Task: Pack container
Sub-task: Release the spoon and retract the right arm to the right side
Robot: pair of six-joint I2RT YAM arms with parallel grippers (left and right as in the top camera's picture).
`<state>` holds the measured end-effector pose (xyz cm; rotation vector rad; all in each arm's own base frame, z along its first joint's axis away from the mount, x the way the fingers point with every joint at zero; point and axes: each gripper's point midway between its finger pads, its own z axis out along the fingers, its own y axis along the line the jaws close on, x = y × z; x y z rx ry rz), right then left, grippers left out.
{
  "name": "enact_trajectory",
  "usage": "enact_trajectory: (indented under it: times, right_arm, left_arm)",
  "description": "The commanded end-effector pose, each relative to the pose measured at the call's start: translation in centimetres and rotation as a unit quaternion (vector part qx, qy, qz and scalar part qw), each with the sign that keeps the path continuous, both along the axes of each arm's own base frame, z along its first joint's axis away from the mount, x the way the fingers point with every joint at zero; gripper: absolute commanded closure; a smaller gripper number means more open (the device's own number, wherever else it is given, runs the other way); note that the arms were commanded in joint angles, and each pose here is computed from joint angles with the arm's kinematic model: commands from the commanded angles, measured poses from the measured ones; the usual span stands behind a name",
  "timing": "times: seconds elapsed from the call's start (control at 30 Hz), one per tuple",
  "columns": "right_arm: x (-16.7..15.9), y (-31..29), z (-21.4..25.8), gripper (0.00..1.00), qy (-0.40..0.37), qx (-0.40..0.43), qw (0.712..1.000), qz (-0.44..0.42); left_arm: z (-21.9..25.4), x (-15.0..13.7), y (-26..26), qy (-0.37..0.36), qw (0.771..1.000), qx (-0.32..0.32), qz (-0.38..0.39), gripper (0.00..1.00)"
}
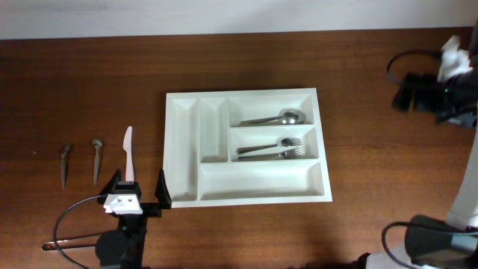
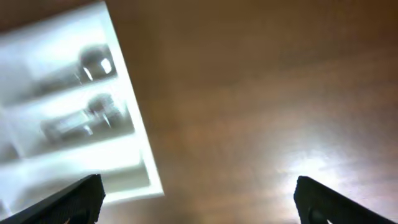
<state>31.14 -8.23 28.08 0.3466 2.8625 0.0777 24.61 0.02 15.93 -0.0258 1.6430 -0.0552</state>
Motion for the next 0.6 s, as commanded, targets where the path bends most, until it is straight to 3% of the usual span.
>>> enact_trajectory:
  times: [0.0,0.2,0.3,0.43,0.57]
  right_arm:
    - [-2.4,0.0,-1.9,0.01,0.041,-0.015,0.998,0.047]
    - [-4.4,0.5,-5.6,0.01,0.061,-0.025,0.992,0.109]
    - [-4.8,-1.2,-7.1,0.01,0.087,-0.074,0.984,0.138]
    - [-4.3,-4.6,-8.2,0.01,0.105,-0.152,0.976,0.113]
    - [-2.8,-5.5,-8.8,0.01,0.049,-0.108,0.991,0.065]
  left_arm:
    - [-0.2,0.0,0.3,0.001,1.0,-0.003,0.008,0.01]
    - [-0.2,0.0,0.3,0.001,1.0,-0.003,0.008,0.01]
    - [-0.2,0.0,0.3,0.001,1.0,-0.003,0.008,0.01]
    - [-0.2,0.0,0.3,0.001,1.0,-0.003,0.008,0.01]
    - [-0.2,0.0,0.3,0.001,1.0,-0.003,0.008,0.01]
